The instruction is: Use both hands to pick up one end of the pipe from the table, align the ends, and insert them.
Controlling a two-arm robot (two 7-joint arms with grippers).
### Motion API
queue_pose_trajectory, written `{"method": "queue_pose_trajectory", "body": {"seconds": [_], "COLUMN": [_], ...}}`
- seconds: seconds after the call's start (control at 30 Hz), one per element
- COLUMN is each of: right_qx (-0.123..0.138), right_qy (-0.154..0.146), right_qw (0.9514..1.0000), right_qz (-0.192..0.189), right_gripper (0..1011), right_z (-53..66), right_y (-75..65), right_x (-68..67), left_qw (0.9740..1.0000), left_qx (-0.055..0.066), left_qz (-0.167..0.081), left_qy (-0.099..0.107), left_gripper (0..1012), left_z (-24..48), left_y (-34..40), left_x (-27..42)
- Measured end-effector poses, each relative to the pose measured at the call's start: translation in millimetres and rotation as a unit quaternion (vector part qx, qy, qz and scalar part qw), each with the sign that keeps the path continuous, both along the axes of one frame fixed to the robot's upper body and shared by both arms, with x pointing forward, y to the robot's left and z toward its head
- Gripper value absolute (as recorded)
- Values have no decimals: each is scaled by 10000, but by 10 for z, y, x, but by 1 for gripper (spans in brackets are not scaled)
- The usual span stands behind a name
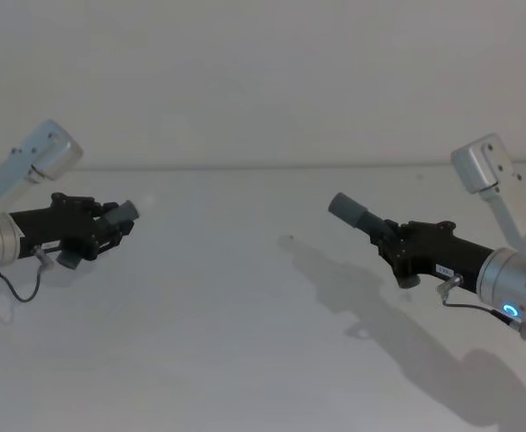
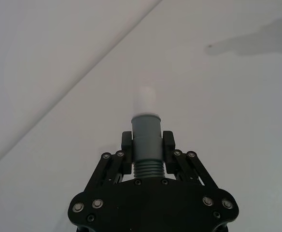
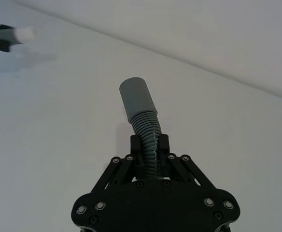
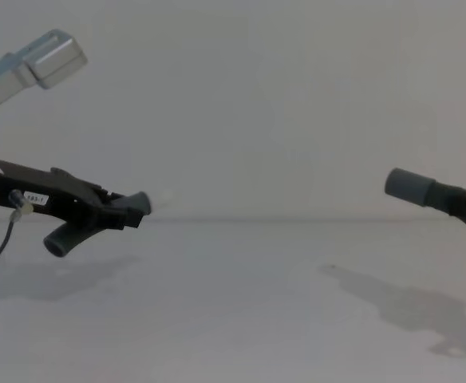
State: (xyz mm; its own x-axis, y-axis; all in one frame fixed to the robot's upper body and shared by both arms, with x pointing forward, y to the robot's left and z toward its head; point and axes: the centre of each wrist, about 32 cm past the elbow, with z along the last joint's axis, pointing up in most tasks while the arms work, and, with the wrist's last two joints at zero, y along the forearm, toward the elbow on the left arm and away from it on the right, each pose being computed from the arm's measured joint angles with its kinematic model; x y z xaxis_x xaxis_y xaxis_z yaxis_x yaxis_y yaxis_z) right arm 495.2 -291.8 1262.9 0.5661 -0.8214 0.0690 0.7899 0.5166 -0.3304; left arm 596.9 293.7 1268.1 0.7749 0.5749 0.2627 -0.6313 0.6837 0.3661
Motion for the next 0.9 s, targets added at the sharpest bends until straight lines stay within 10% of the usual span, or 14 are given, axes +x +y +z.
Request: {"method": "queue_pose_trajectory", "body": {"seconds": [0.53, 0.9], "right_qx": [-53, -214], "right_qy": [-199, -298], "right_qw": [9923, 9763], "right_qz": [1224, 2135], "right_gripper": [184, 184], "right_z": [56, 70], "right_y": [-148, -233], "right_x": [42, 95], "left_qw": [9950, 9854], "left_qx": [61, 128], "left_qz": [-991, -1695], "left_qy": [-113, -131], "left_gripper": [332, 332], "left_z": [79, 134], "left_y": [25, 16], "left_x": [111, 157]}}
